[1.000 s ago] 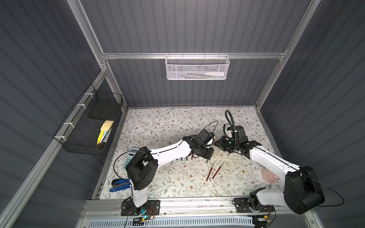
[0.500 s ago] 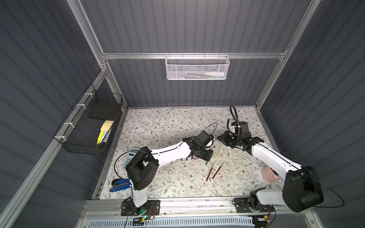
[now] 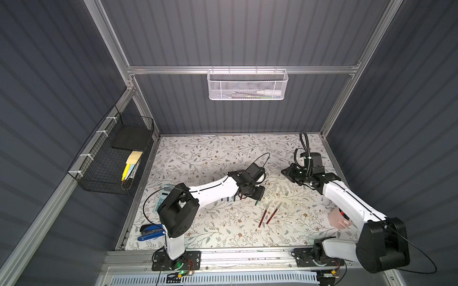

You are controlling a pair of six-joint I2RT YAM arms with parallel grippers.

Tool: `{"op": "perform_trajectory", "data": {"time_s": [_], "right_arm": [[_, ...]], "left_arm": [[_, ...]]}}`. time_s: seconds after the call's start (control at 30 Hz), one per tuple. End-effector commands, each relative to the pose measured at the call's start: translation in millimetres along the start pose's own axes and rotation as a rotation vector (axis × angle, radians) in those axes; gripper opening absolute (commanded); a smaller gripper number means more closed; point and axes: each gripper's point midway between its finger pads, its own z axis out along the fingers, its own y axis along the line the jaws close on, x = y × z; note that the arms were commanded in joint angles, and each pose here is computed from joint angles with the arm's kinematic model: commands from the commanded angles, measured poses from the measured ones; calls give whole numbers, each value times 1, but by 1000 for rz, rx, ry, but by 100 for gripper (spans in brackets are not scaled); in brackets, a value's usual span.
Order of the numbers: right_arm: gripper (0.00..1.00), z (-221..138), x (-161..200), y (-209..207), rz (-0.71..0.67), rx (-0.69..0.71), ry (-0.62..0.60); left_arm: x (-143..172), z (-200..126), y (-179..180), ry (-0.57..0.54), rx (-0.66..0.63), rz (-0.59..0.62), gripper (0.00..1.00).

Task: Remove protective caps from carving knives
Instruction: Remove the protective sleeve from the carving knife, then place the carving knife at the center of the board.

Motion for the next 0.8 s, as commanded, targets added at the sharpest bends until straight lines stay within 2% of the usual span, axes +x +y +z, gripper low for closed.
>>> {"op": "perform_trajectory", "data": {"time_s": [0.0,0.17,0.23,0.47,0.77], "right_arm": [[0,-1,10,-21,5,50,28],[1,-2,15,-34,14,65,38],[1,-3,16,-37,18,63,42],[1,-6,18,-43,22,55,47],[2,-7,19,-48,34,50,54]], "left_arm": [[-1,11,23,29,-59,-43,0],[-3,29,55,48,-149,-98,0],[-15,32,58,28,-170,-102,0],[-14,48,75,44,-250,-123,0],[-9,48,89,76,-338,-133,0]]}}
